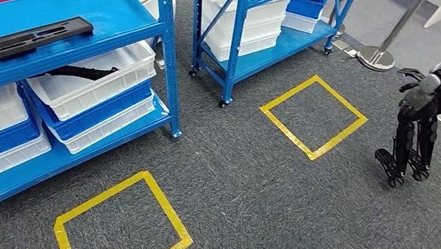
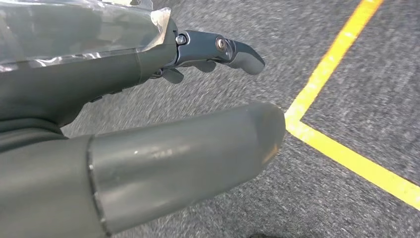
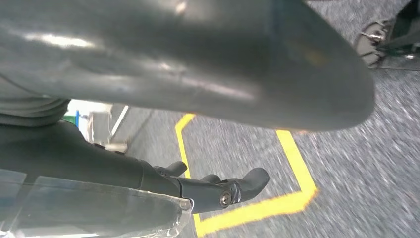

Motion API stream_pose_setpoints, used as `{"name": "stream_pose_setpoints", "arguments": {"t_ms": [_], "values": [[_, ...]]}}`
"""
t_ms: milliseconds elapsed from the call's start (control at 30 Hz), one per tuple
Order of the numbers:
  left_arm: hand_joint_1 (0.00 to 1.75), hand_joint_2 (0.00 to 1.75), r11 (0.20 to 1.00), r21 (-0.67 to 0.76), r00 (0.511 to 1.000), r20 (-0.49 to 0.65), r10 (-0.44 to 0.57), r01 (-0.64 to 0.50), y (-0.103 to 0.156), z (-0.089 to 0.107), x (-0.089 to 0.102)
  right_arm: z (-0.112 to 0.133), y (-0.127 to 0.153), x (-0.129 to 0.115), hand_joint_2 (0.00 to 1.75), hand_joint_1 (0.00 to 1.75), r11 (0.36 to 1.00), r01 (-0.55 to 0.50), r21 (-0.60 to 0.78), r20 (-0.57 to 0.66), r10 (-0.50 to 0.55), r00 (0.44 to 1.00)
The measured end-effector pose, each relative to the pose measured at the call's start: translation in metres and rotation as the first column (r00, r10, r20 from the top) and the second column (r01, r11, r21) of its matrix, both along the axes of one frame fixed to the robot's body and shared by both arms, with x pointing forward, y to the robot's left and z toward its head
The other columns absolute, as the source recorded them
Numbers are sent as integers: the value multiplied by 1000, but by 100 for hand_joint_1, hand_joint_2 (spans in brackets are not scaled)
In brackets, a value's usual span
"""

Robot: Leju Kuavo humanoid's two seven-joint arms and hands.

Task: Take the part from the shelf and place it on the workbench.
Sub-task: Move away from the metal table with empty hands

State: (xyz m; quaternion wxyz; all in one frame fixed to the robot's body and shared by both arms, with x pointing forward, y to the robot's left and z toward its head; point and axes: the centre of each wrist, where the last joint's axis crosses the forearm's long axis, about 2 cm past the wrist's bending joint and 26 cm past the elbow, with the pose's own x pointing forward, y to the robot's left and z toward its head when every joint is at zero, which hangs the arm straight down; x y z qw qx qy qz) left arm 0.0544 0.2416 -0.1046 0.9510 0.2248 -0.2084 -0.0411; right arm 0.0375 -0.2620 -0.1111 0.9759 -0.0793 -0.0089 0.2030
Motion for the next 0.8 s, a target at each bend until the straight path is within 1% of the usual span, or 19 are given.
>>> {"name": "stream_pose_setpoints", "arguments": {"t_ms": [200, 433, 800], "values": [[0, 0, 1000, 2, 1000, -4, 0, 0, 0, 0, -2, 0, -1, 2, 0, 0, 1000, 3, 0, 6, -3, 1000], [0, 0, 1000, 1, 1000, 0, -5, 5, 0, 0, -1, 0, -1, 0, 0, 0, 1000, 5, 1, 3, -5, 1000], [0, 0, 1000, 5, 1000, 4, -7, 7, 1, 0, 1, 1, -1, 6, 0, 0, 1000, 3, 11, 14, -3, 1000]]}}
